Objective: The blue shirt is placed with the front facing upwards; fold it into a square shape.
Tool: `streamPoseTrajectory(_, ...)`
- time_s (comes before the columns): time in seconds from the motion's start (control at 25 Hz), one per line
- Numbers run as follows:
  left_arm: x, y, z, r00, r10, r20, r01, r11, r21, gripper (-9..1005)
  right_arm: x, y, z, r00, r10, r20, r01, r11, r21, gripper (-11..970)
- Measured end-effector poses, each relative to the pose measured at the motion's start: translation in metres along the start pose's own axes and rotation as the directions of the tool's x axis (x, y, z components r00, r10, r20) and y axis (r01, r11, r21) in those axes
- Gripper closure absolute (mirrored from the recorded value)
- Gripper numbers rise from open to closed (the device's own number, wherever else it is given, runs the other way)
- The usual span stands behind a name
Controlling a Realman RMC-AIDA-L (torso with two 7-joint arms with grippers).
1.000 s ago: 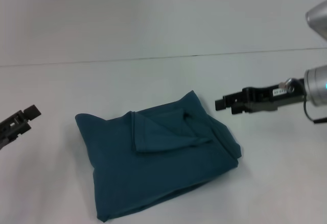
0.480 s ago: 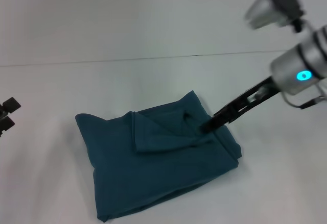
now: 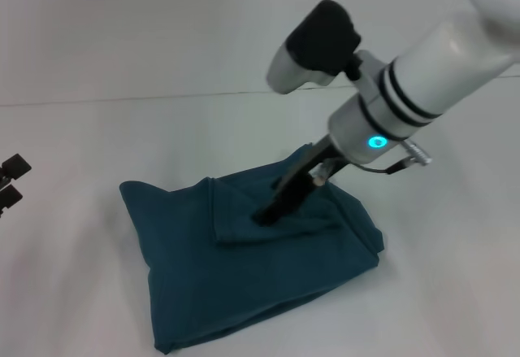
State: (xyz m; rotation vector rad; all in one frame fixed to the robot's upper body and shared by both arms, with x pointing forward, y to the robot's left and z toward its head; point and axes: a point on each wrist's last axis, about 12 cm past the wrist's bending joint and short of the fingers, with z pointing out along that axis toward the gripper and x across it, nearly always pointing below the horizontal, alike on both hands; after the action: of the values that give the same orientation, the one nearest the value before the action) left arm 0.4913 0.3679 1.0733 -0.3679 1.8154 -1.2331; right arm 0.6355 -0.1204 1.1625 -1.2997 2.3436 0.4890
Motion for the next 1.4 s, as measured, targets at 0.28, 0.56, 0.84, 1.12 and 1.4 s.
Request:
streamPoseTrajectory(0.28,0.0,0.0,0.004,1.0,-0.005,0.0,0.005,1.0,0.005,47,-0.007,0.016,0.01,0.993,-0.09,0.08,0.095,0.994,-0.061,275)
streamPoseTrajectory(0.56,-0.001,0.0,0.005,1.0,-0.004,0.003,0.004,1.0,0.0,47,-0.007,0.022,0.019,0.987,-0.154,0.055,0.157,0.986,-0.049,305)
streamPoseTrajectory(0.84,0.0,0.001,0.006,1.0,-0.011,0.003,0.011,1.0,0.002,47,-0.006,0.024,0.028,0.985,-0.167,0.034,0.168,0.985,-0.034,335)
streamPoseTrajectory(1.12,0.0,0.001,0.006,1.0,-0.009,0.004,0.009,1.0,0.001,47,-0.005,0.024,0.036,0.989,-0.146,0.027,0.146,0.989,-0.012,366)
streamPoseTrajectory(1.4,0.001,0.002,0.007,1.0,-0.01,0.003,0.01,1.0,0.0,47,-0.005,0.021,0.035,0.992,-0.114,0.048,0.115,0.993,-0.003,396)
